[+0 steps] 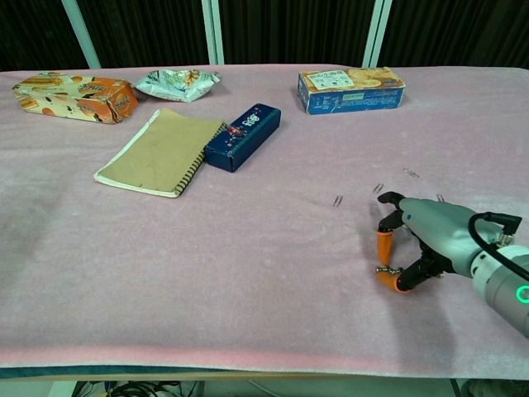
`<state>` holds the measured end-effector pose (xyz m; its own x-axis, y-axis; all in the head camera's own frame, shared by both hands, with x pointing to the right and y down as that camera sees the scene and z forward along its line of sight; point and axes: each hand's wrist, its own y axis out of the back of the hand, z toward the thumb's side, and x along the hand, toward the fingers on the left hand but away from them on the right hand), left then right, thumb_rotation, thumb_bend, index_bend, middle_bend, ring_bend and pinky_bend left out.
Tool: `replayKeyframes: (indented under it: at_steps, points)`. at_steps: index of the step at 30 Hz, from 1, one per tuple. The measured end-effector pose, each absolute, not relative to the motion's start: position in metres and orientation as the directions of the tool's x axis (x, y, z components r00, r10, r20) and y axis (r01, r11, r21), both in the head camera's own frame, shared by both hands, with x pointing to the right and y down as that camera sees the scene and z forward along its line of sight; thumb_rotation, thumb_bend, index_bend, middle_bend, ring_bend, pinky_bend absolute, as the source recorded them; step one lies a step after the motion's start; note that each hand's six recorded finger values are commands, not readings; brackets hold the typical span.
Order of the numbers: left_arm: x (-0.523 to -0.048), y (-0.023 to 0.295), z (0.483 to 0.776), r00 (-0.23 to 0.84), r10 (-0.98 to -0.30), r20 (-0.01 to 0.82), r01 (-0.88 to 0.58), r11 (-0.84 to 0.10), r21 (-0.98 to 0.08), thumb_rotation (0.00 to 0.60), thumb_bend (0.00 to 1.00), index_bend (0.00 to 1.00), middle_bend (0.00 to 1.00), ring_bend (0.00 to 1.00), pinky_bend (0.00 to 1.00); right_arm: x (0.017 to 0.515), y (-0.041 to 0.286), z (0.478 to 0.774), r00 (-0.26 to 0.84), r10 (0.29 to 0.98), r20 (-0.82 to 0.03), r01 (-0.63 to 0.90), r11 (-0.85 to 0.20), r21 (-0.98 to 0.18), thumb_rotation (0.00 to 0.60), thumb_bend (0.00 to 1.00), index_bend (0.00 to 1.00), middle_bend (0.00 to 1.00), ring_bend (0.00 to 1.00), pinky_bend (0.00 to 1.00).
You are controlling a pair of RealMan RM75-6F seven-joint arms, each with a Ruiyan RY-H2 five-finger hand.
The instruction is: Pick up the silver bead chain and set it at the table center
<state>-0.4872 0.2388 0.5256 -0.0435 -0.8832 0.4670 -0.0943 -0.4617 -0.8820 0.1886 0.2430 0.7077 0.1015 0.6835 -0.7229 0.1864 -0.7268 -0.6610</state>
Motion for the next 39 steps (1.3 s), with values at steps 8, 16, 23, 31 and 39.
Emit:
replayKeyframes:
  at_steps: [8, 16, 23, 31, 39]
  points:
    - [-0.4875, 0.2387, 0.5254, -0.044, -0.883, 0.467, -0.094, -0.461, -0.882, 0.600, 0.22, 0.10, 0.00, 0.00, 0.00, 0.1871, 0.2437, 0.7077, 0.106, 0.682, -0.723, 0.186, -0.728, -0.660, 0.586, 0.26, 0.54, 0.00, 0.06, 0.21]
    - [-0.4875, 0.2387, 0.5262, -0.045, -0.882, 0.470, -0.093, -0.464, -0.881, 0.600, 0.22, 0.11, 0.00, 0.00, 0.00, 0.1867, 0.2436, 0.7077, 0.107, 0.683, -0.723, 0.188, -0.728, -0.660, 0.584, 0.26, 0.53, 0.00, 0.06, 0.21]
    - [-0.4878, 0.2385, 0.5262, -0.047, -0.882, 0.469, -0.093, -0.464, -0.881, 0.600, 0.22, 0.11, 0.00, 0.00, 0.00, 0.1864, 0.2443, 0.7082, 0.107, 0.680, -0.725, 0.186, -0.730, -0.657, 0.585, 0.27, 0.56, 0.00, 0.06, 0.21]
    - [-0.4879, 0.2384, 0.5267, -0.048, -0.881, 0.471, -0.092, -0.466, -0.880, 0.600, 0.22, 0.11, 0.00, 0.00, 0.00, 0.1871, 0.2454, 0.7090, 0.107, 0.676, -0.729, 0.179, -0.734, -0.655, 0.585, 0.28, 0.58, 0.00, 0.06, 0.21]
    - [-0.4877, 0.2384, 0.5273, -0.047, -0.880, 0.473, -0.091, -0.468, -0.879, 0.600, 0.22, 0.11, 0.00, 0.00, 0.00, 0.1856, 0.2453, 0.7072, 0.114, 0.675, -0.729, 0.184, -0.735, -0.653, 0.584, 0.29, 0.60, 0.00, 0.06, 0.21]
